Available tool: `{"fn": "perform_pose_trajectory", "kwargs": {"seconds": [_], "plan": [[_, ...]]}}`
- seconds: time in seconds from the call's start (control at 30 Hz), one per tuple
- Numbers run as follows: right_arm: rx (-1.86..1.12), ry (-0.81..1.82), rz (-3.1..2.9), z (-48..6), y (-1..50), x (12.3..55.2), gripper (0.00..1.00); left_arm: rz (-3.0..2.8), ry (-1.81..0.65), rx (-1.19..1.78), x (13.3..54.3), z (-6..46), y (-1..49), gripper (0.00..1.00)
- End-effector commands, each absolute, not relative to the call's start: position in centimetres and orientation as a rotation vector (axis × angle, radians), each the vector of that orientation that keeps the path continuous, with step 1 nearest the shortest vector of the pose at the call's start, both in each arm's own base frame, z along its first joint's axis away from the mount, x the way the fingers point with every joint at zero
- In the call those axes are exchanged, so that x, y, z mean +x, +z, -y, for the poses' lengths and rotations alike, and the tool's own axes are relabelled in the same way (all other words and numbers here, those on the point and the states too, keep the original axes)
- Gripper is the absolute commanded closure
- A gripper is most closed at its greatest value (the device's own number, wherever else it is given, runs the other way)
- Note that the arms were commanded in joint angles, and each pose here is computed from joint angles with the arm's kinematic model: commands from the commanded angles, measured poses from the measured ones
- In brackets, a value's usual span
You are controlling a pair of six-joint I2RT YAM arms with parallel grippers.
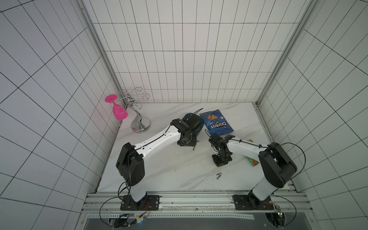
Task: Put the bit on the desktop into the storage box
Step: Place the screwdriver bit in the storage box.
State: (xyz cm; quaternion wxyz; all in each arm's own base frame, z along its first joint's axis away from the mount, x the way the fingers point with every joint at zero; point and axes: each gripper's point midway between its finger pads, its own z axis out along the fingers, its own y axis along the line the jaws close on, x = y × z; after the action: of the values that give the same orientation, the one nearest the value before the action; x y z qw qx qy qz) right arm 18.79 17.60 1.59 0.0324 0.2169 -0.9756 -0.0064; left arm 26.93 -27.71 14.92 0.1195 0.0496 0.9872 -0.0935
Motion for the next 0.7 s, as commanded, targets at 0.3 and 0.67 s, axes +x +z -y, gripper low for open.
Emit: {"fn": "perform_pose_trajectory", "kwargs": {"seconds": [0.3,0.67], "plan": [[0.600,-0.096,3.220,-18.6,9.4,26.8,1.00,-2.838,-0.477,0.076,21.3,28.5,14.8,0.51],[0.855,-0.235,3.247,-25.8,12.6,37.2,1.00,-2.880,-0.499,0.206,17.6,31.4,13.4,0.50]]}}
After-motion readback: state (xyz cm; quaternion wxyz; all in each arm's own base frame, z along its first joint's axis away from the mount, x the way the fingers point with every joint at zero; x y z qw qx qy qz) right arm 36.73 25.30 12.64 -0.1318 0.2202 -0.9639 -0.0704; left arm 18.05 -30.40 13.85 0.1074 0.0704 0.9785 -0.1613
